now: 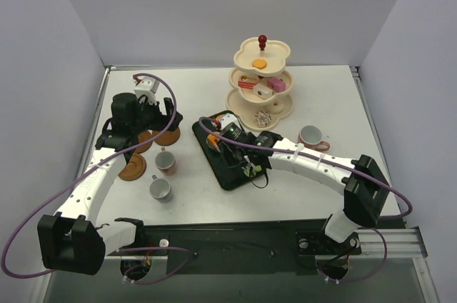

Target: Serve the afternoon tea

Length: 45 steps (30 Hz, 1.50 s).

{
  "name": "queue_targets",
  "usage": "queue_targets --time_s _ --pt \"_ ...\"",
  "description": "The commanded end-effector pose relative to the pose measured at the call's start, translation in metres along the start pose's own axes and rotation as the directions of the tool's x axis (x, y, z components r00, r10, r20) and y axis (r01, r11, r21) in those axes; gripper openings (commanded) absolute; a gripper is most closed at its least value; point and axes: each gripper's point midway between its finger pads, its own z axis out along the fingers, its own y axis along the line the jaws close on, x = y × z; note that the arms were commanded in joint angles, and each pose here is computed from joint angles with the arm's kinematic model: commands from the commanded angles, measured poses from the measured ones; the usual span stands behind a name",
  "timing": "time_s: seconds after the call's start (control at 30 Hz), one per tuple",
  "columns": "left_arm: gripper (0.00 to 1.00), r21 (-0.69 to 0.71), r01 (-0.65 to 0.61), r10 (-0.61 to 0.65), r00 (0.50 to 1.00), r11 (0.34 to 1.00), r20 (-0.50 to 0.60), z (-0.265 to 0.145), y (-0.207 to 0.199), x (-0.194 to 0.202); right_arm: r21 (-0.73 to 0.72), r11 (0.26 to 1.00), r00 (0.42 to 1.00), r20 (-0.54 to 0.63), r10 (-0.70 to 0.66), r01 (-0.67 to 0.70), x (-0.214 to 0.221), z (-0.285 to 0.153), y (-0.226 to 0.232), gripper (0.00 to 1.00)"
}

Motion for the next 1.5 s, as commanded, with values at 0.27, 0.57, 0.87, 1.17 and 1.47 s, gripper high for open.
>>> queue_targets --time_s 0.27,0.57,0.87,1.17,1.47 --pt "0.94 0.021 -0.022 0.020 0.998 1.000 0.067 -0.003 -0.007 -0.024 0.030 0.994 0.976 0.193 0.098 -0.105 -0.057 -0.067 -0.054 0.26" --pt "0.93 0.020 -0.019 0.018 0.998 1.000 0.064 -0.002 -0.006 -0.023 0.074 0.986 0.979 0.145 0.140 -0.152 -0.059 -0.044 -0.091 0.25" --pt "0.94 0.023 -0.019 0.018 0.998 1.000 0.064 -0.002 -0.007 -0.024 0.211 0.969 0.987 0.119 0.105 -0.128 -0.064 -0.016 -0.118 0.25" --pt "0.94 0.021 -0.018 0.017 0.998 1.000 0.063 -0.001 -0.006 -0.023 0.283 0.950 0.990 0.098 0.106 -0.129 -0.068 0.016 -0.138 0.25" --pt "0.94 0.019 -0.019 0.018 0.998 1.000 0.062 -0.001 -0.006 -0.023 0.320 0.937 0.989 0.081 0.123 -0.142 -0.066 0.033 -0.152 0.27"
